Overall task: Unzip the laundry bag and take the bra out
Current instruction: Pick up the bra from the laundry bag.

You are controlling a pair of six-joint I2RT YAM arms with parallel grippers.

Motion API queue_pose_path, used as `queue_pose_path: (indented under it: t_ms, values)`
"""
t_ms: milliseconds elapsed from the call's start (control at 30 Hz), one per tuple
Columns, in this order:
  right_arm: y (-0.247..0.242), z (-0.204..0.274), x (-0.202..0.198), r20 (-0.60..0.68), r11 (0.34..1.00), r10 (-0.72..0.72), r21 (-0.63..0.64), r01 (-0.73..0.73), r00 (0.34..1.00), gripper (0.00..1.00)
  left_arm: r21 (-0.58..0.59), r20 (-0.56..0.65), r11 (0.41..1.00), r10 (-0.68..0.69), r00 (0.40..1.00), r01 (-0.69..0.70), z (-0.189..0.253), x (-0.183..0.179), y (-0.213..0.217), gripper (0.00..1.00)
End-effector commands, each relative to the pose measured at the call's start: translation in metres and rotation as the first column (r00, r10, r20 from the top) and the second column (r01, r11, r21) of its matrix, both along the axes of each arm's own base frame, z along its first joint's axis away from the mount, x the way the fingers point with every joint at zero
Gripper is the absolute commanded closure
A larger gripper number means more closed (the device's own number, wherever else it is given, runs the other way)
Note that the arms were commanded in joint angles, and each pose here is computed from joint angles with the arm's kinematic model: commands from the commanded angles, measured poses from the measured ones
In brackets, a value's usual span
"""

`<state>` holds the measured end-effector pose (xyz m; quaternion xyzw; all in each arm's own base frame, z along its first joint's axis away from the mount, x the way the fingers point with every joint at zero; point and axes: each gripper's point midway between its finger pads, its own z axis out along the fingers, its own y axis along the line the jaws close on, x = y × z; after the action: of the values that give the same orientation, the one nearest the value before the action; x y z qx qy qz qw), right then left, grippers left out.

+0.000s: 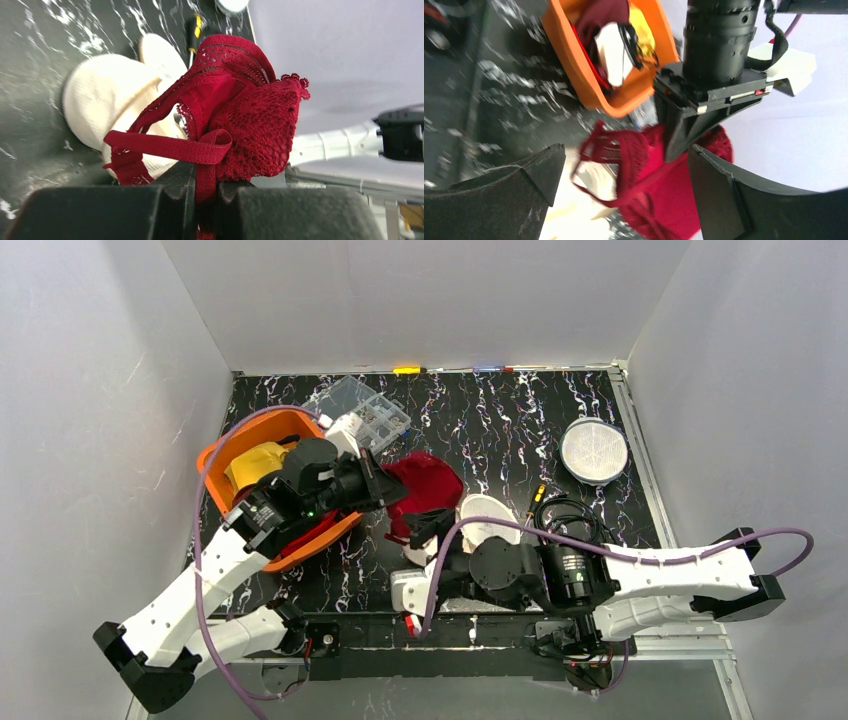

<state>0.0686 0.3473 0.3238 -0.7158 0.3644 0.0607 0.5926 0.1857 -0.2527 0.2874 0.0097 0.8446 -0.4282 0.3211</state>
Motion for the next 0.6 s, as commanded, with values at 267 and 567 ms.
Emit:
queue_pose_path:
  t_ms: [267, 567]
  values:
    - [0.012, 0.139, -0.094, -0.589, 0.868, 0.421, 0.483, -0.117, 0.690, 0.01, 0.045, 0.225, 0.926, 0.355, 0.907, -0.374, 0.067, 0.062, 0.080, 1.00]
    - [-0.004, 0.199, 0.019, -0.710, 0.651, -0.011, 0.529, 0.544, 0.704, 0.01, 0.101, 0.389, 0.781, 0.539, 0.747, -0.616, 0.105, 0.068, 0.150, 1.00]
